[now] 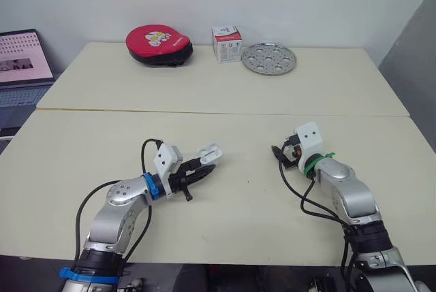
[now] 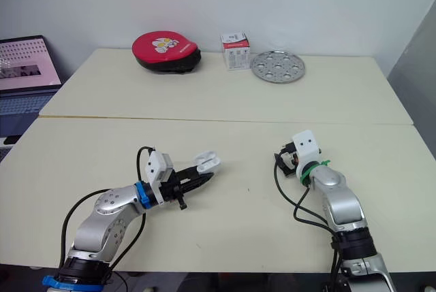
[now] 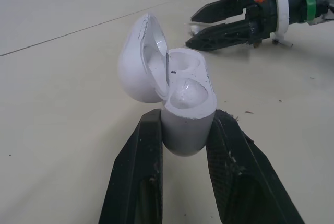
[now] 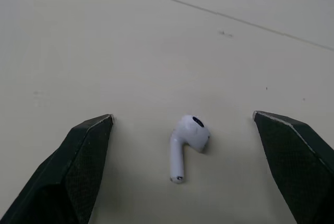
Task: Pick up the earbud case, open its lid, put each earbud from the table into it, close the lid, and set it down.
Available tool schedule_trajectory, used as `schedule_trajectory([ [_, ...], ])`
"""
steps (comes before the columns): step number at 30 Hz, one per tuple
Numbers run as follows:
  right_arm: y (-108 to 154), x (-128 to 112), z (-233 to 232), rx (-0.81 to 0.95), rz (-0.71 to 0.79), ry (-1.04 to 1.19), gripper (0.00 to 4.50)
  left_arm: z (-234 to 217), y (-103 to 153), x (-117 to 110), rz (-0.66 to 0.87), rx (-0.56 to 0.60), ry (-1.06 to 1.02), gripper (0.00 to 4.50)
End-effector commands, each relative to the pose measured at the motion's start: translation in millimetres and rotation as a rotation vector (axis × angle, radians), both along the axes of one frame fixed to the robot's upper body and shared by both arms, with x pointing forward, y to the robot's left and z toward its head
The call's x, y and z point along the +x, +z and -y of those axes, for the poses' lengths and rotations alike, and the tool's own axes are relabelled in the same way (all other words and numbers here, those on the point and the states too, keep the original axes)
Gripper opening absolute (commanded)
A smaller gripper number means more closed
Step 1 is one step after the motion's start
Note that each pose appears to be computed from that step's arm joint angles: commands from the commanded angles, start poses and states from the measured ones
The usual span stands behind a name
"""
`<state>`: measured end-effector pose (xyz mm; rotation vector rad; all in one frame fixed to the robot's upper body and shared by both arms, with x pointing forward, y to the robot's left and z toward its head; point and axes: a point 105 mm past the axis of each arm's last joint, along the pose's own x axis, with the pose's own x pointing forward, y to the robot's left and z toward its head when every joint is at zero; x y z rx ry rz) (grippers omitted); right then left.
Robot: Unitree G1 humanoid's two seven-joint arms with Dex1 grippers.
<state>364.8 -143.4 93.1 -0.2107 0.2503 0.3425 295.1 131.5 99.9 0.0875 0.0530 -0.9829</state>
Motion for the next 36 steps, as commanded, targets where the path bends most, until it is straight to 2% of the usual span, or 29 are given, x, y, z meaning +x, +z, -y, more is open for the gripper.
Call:
schedule_trajectory([
  [1,-2.7,0.0,4.7,0.002,-0.023,-0.039,4.32,5.9,8.9,-4.1,0.036,-0.002,-0.026,0.8],
  [3,-5.0,-1.9,4.0,0.009,-0.036,-0.045,3.85,6.1,8.5,-4.7,0.035,0.0,-0.028,0.8],
  [12,1.4,-7.3,4.6,0.01,-0.057,0.01,0.61,7.8,6.0,-8.9,0.022,0.001,-0.039,0.8],
  [13,3.9,-8.8,2.7,0.02,-0.057,0.033,0.41,7.8,5.9,-9.5,0.021,0.0,-0.039,0.8],
  [18,25.3,-34.7,-21.1,-0.021,-0.063,0.396,0.41,8.0,5.7,-13.1,0.017,0.0,-0.041,0.8],
  [22,45.9,-84.0,-20.7,-0.164,-0.02,0.81,0.41,6.3,8.5,-15.3,0.019,0.0,-0.033,0.8],
  [25,43.6,-119.7,-4.0,-0.255,-0.056,1.018,0.41,4.9,11.6,-18.1,0.02,-0.005,-0.022,0.8],
  [28,29.8,-143.5,25.7,-0.372,-0.173,1.139,0.41,4.1,13.0,-21.7,0.018,-0.006,-0.017,0.8],
  [31,16.8,-150.1,57.2,-0.475,-0.291,1.164,0.41,4.6,12.6,-24.5,0.011,-0.007,-0.012,0.8],
  [36,7.4,-140.4,81.4,-0.556,-0.315,1.169,0.41,5.9,12.6,-28.8,0.002,-0.005,-0.017,0.8],
])
